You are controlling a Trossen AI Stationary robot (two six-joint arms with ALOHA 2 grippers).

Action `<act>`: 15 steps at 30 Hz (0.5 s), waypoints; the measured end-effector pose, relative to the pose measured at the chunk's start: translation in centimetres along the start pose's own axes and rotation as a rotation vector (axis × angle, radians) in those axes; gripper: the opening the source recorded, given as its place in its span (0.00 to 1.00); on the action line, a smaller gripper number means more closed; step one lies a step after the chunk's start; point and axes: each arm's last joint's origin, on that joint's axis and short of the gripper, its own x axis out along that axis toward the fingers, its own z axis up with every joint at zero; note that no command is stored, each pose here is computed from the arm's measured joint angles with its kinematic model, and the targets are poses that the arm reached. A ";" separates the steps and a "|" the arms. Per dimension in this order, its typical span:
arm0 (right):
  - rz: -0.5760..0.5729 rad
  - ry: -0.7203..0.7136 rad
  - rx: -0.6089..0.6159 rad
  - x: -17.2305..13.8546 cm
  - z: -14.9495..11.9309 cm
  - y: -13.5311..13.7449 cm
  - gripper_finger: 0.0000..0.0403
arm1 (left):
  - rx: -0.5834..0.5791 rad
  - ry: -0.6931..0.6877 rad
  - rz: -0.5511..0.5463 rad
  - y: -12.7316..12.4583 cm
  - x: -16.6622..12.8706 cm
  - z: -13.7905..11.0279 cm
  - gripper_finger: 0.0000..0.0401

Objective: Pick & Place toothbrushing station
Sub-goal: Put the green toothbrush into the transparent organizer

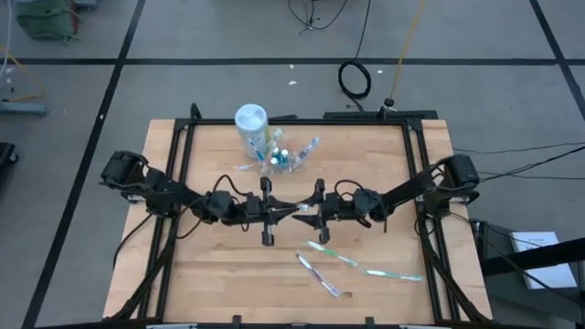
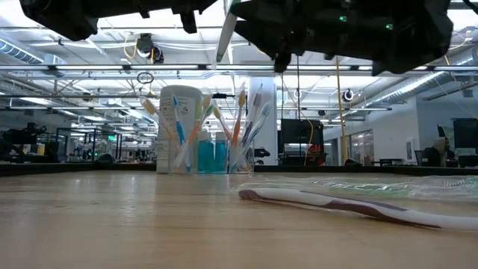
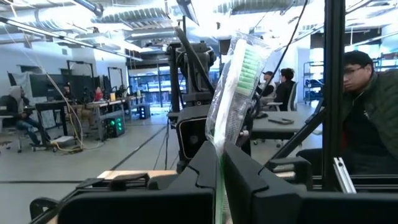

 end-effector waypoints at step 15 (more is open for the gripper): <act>-0.002 0.027 -0.008 0.9 -0.1 0.0 0.17 | 0.009 0.003 -0.012 -0.6 -0.2 0.1 0.05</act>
